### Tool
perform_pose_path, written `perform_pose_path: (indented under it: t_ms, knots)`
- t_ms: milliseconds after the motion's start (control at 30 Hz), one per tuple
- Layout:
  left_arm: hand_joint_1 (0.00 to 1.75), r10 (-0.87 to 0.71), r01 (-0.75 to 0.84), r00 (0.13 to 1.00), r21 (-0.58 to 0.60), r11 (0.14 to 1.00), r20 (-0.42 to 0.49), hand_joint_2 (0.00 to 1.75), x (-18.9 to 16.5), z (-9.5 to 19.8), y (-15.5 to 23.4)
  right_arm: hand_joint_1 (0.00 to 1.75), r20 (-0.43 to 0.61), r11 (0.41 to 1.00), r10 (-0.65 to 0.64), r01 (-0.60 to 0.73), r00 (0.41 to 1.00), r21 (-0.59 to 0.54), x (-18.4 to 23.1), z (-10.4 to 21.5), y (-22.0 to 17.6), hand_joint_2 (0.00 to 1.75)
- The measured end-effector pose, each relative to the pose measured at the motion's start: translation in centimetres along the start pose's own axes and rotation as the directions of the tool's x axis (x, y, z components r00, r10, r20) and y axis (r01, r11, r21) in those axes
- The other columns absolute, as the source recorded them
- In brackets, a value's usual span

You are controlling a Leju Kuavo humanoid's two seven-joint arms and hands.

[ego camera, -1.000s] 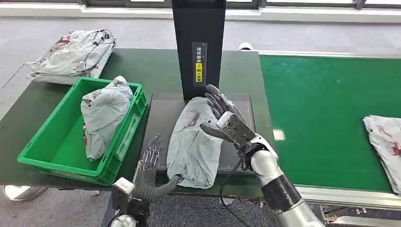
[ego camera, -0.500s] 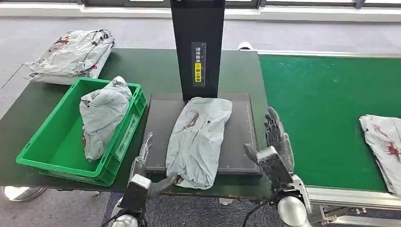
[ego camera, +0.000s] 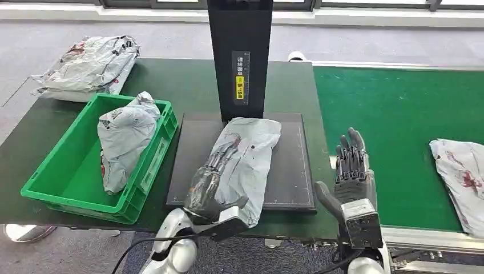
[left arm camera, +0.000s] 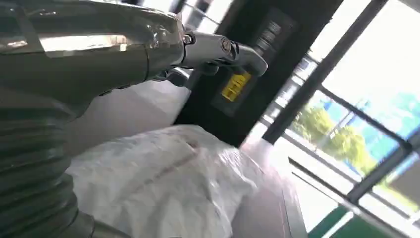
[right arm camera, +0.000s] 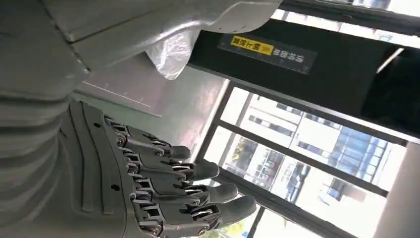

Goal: Moved the parcel from conveyor to table for the left to box.

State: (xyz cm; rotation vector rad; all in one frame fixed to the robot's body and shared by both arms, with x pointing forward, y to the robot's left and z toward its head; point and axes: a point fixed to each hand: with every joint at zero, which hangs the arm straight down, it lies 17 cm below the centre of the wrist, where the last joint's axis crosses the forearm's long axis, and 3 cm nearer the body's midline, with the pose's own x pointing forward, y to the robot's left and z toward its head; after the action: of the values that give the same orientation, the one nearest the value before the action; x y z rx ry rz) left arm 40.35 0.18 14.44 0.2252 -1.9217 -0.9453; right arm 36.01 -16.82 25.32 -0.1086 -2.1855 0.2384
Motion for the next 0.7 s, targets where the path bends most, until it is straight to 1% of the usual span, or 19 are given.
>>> perform_pose_path:
  t_ms: [100, 200, 233, 267, 300, 333, 367, 433, 500, 567, 700]
  knots:
    - [0.00, -0.064, 0.065, 0.998, -0.120, 0.991, 0.013, 1.75, -0.1, -1.4, -2.8, 0.00, 0.009, 1.000, -0.022, 0.022, 1.000, 0.004, 0.4, 0.8, 0.2, 1.75]
    - [0.00, -0.089, 0.091, 0.996, -0.185, 0.979, 0.020, 1.75, -0.7, -1.8, -4.5, 0.00, 0.008, 1.000, -0.029, 0.029, 1.000, 0.009, 0.5, 1.3, 0.3, 1.75]
    - [0.09, -0.094, 0.095, 0.995, -0.214, 0.972, 0.013, 1.75, -1.1, -1.8, -5.1, 0.00, 0.007, 0.999, -0.032, 0.032, 0.999, 0.011, 0.5, 1.4, 0.4, 1.75]
    - [0.23, -0.098, 0.095, 0.995, -0.253, 0.963, 0.003, 1.75, -1.7, -1.6, -5.9, 0.00, 0.007, 0.999, -0.036, 0.036, 0.999, 0.012, 0.5, 1.4, 0.5, 1.75]
    - [0.17, -0.086, 0.079, 0.996, -0.303, 0.950, -0.011, 1.75, -2.2, -1.3, -7.0, 0.00, 0.008, 0.999, -0.045, 0.045, 0.999, 0.017, 0.6, 1.4, 0.6, 1.75]
    - [0.70, -0.071, 0.058, 0.997, -0.346, 0.936, -0.025, 1.75, -2.6, -1.0, -7.9, 0.00, 0.009, 0.999, -0.049, 0.048, 0.999, 0.022, 0.6, 1.4, 0.7, 1.75]
    - [1.75, -0.047, 0.021, 0.997, -0.404, 0.915, -0.056, 1.75, -3.5, -0.3, -9.2, 0.00, 0.012, 0.998, -0.053, 0.053, 0.999, 0.025, 0.7, 1.3, 0.9, 1.75]
    - [1.75, -0.011, -0.047, 0.993, -0.487, 0.872, -0.117, 1.75, -5.1, 1.1, -11.2, 0.00, 0.016, 0.998, -0.060, 0.060, 0.998, 0.030, 0.9, 0.9, 1.0, 1.75]
    - [1.75, 0.015, -0.113, 0.984, -0.546, 0.830, -0.179, 1.75, -6.5, 2.2, -12.6, 0.00, 0.021, 0.997, -0.065, 0.064, 0.998, 0.034, 0.9, 0.3, 1.1, 1.75]
    - [1.75, 0.023, -0.147, 0.976, -0.568, 0.810, -0.219, 1.75, -7.6, 2.2, -12.7, 0.00, 0.022, 0.997, -0.071, 0.070, 0.997, 0.038, 0.8, -0.2, 1.2, 1.75]
    - [1.75, 0.014, -0.171, 0.965, -0.592, 0.788, -0.261, 1.75, -9.0, 2.0, -12.3, 0.00, 0.026, 0.996, -0.080, 0.079, 0.996, 0.039, 0.8, -1.0, 1.3, 1.75]
